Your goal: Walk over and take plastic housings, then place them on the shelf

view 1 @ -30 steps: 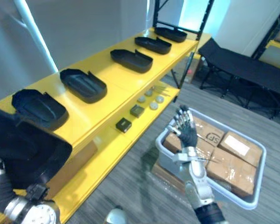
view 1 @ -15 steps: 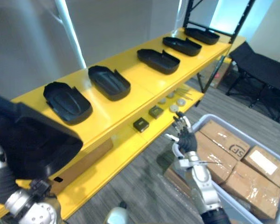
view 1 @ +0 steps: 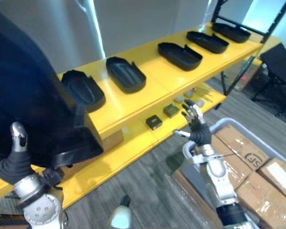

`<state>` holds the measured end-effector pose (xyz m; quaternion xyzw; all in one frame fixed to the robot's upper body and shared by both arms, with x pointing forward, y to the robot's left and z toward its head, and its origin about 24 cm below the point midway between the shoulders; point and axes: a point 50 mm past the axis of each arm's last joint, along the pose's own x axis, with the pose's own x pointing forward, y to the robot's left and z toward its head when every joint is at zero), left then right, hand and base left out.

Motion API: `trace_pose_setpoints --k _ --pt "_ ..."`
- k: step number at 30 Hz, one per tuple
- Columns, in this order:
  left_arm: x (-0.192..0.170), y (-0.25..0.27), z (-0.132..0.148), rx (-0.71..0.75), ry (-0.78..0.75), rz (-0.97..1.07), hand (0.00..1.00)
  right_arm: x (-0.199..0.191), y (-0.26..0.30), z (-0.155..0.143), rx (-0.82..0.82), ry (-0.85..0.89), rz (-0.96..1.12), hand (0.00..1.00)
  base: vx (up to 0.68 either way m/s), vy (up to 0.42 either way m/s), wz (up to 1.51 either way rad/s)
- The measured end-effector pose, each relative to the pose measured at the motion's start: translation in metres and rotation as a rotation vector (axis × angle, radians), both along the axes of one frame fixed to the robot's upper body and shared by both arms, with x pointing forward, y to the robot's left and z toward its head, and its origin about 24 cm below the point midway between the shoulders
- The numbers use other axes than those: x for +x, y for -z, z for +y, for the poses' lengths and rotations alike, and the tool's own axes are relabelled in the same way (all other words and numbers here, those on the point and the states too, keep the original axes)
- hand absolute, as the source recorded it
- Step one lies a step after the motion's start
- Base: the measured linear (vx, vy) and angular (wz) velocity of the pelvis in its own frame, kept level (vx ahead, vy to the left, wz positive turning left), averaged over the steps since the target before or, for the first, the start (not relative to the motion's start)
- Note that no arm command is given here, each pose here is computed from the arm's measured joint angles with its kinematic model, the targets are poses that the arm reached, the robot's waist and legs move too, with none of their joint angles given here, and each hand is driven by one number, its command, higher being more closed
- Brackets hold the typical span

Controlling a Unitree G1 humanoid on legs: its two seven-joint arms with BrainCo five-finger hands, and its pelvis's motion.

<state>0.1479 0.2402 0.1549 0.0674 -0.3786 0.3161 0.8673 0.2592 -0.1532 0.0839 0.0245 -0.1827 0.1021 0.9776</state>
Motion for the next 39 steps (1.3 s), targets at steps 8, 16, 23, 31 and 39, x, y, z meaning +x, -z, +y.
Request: trace_pose_setpoints --k 8,16,23,31,39 --pt "-0.005 0.003 0.000 -0.033 -0.042 -0.018 1.00 -0.005 -0.005 0.002 0.051 0.034 -0.043 0.00 -0.11 0.023 0.08" --pt "-0.013 -0.014 -0.003 0.035 -0.067 -0.093 1.00 -0.007 -0.020 0.006 0.146 0.096 -0.129 0.00 0.15 0.148 0.26" --pt "0.017 -0.027 0.006 0.026 -0.084 -0.170 1.00 0.008 -0.056 0.005 0.074 0.062 -0.293 0.00 0.32 -0.005 0.55" --pt "0.031 0.005 0.005 -0.104 -0.122 0.022 1.00 0.008 -0.085 -0.002 0.077 -0.022 -0.393 0.00 0.21 -0.286 1.00" --pt "0.024 0.001 0.003 -0.072 -0.111 0.032 1.00 0.004 -0.105 0.006 0.100 -0.033 -0.476 0.00 0.12 -0.099 0.97"
